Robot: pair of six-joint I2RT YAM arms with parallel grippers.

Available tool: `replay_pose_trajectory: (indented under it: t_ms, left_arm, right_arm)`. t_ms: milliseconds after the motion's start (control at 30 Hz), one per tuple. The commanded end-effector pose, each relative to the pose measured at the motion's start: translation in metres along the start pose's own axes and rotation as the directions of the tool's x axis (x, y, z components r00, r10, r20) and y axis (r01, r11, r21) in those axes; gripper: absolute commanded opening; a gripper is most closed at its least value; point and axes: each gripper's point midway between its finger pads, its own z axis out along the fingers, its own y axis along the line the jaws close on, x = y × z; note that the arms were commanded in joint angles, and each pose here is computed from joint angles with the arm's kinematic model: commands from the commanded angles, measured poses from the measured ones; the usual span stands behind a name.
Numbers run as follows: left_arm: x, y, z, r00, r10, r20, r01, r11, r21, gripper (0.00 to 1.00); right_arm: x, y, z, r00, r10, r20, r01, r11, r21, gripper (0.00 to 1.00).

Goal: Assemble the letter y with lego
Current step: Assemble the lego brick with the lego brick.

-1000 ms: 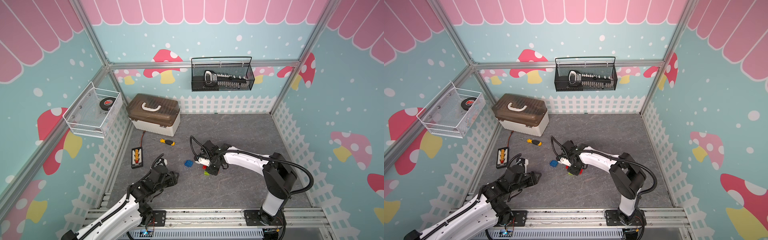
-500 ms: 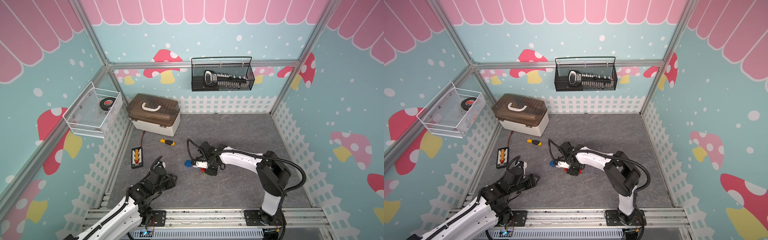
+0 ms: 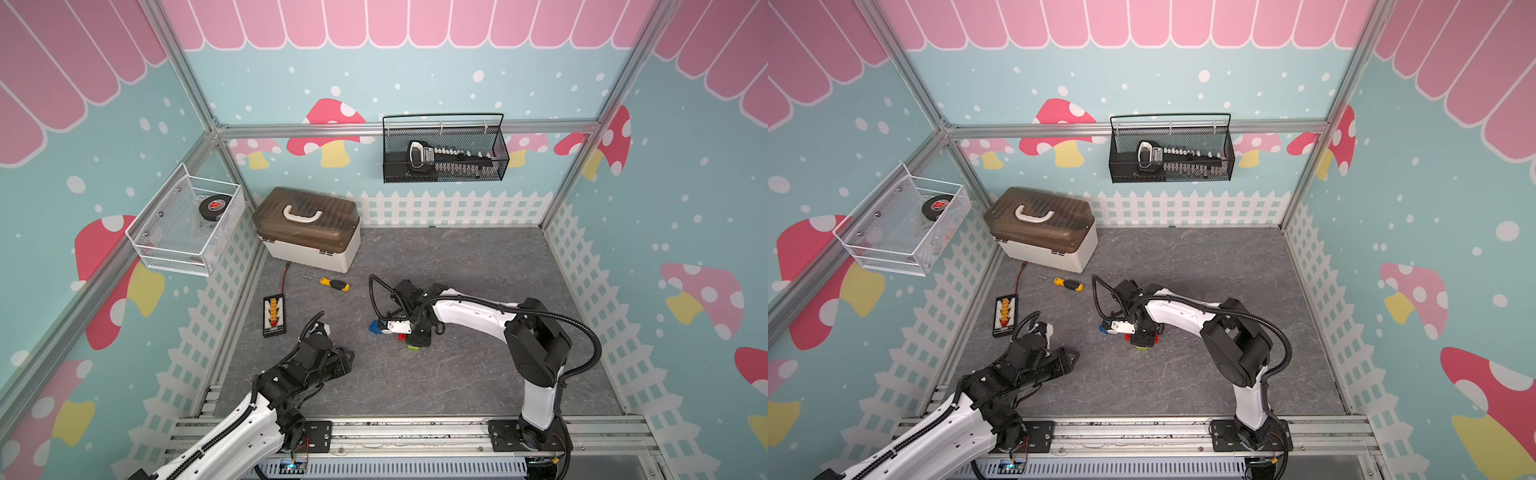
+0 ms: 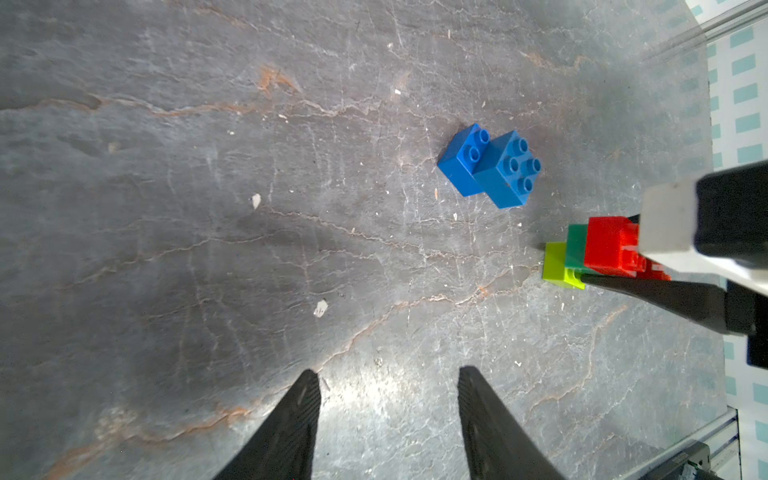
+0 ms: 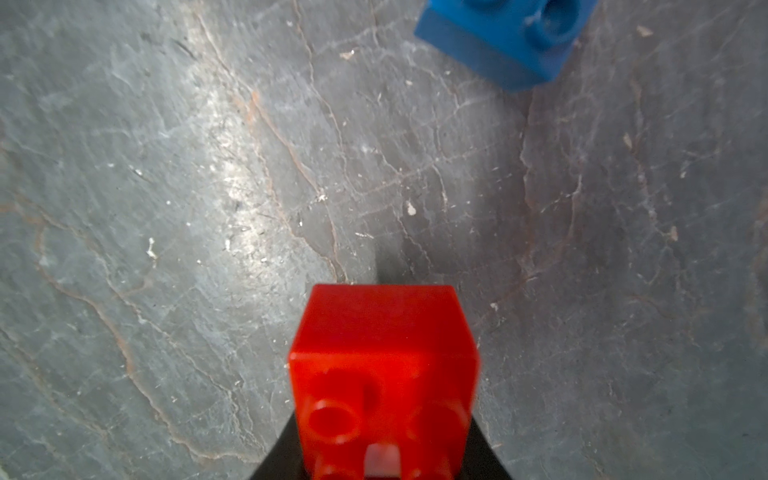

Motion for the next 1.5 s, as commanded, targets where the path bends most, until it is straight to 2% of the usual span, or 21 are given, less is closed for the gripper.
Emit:
replay_pose_trajectory:
  t_ms: [0,533,767,967,1467]
  left_arm:
    - [0.003,0.007,0.003,1.0,-0.016,-0.006,0.015,1.0,-0.019,0.55]
    - [0.004,0.011,0.004,1.0,-0.028,-0.009,0.027,0.999,-0.026,0.54]
    - [0.004,0.011,0.005,1.0,-0.026,-0.008,0.026,0.999,-0.023,0.54]
    - [0.004,0.011,0.005,1.0,-0.03,-0.007,0.029,0.999,-0.023,0.54]
    - [0.002,0.011,0.004,1.0,-0.028,-0.003,0.027,0.999,-0.027,0.54]
  right_arm:
    - [0.015,0.016,0.012,0.997,-0.036,-0.064,0.031,0.997,-0.065,0.28]
    - [0.019,0.028,0.026,0.993,-0.044,-0.11,0.035,0.996,-0.086,0.29]
    - [0.027,0.021,0.035,0.984,-0.02,-0.177,0.014,0.999,-0.036,0.28]
    - [0.037,0.036,0.051,0.968,-0.038,-0.25,0.017,0.996,-0.083,0.24]
    - [0.048,0.052,0.069,0.959,-0.014,-0.282,-0.024,0.991,-0.128,0.24]
